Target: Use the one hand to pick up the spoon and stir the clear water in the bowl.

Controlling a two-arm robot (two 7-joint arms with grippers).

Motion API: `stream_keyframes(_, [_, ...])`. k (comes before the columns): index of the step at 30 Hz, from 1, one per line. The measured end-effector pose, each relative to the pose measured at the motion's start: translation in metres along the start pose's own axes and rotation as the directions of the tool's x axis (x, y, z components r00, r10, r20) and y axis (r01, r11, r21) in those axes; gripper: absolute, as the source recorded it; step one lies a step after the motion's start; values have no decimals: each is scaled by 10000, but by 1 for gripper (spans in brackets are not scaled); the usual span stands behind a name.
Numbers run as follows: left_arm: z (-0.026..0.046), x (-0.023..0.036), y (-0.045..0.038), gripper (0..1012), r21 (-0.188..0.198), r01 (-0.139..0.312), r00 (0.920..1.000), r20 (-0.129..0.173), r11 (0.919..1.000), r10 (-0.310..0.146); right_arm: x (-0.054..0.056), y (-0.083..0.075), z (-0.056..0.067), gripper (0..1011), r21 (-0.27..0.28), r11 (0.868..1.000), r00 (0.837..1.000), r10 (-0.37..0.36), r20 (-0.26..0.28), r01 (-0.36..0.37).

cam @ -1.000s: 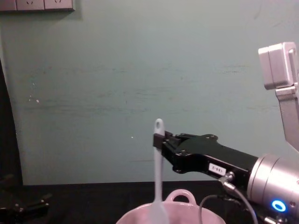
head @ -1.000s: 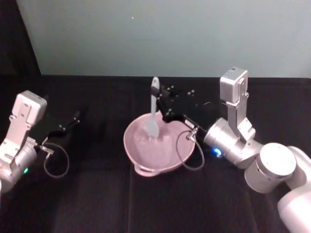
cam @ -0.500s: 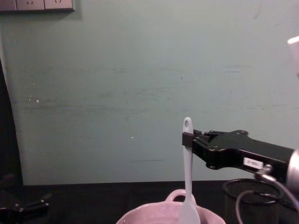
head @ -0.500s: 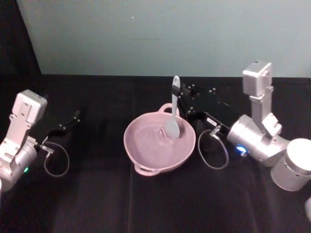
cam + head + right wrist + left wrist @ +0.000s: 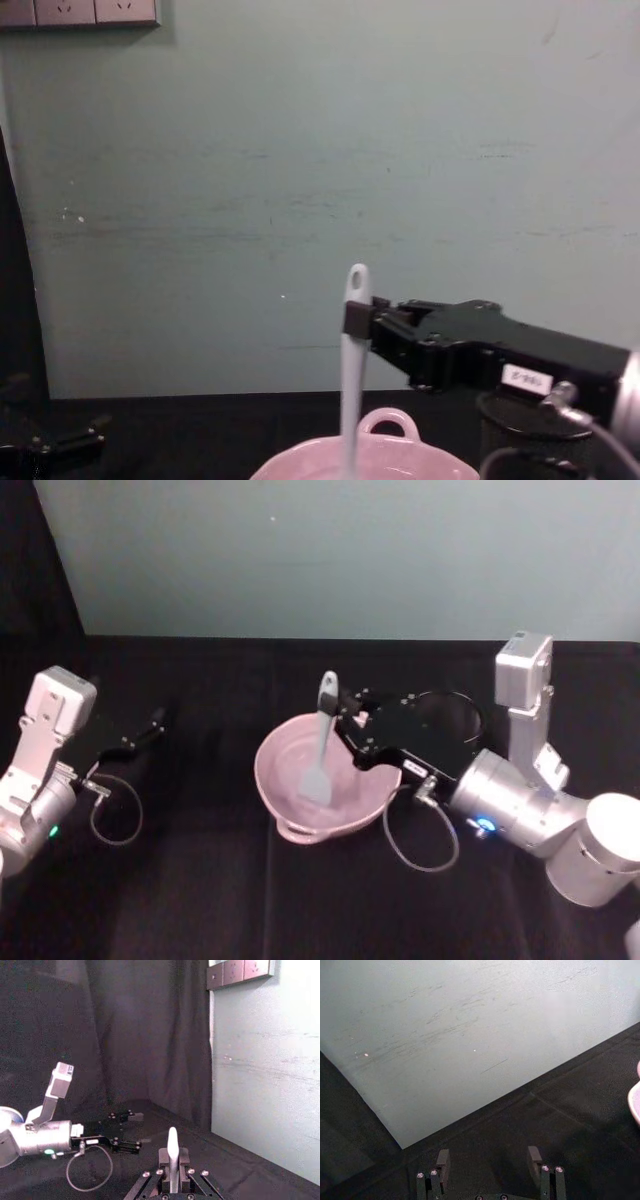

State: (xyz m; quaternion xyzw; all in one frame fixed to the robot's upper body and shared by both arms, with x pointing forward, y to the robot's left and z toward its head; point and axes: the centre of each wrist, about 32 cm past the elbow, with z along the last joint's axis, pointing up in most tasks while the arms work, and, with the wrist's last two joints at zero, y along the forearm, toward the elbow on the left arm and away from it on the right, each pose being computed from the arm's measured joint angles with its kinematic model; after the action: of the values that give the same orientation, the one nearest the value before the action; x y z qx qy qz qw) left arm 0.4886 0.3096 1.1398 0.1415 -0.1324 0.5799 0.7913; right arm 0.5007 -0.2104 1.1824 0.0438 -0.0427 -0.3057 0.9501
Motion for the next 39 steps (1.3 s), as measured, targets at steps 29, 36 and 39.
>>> stream_keyframes(29, [0, 0, 0, 1011, -1, 0, 10000, 0, 10000, 0, 352, 193, -139, 109, 426, 9825, 9720, -1859, 1436, 1816])
stream_keyframes(36, [0, 0, 0, 1011, 0, -1, 10000, 0, 10000, 1, 321, -8, -42, 108, 210, 9878, 9759, -1557, 1531, 1543])
stream_keyframes(39, [0, 0, 0, 1011, -2, 0, 10000, 1, 10000, 0, 265, -82, -22, 109, 175, 9913, 9813, -1314, 1406, 1302])
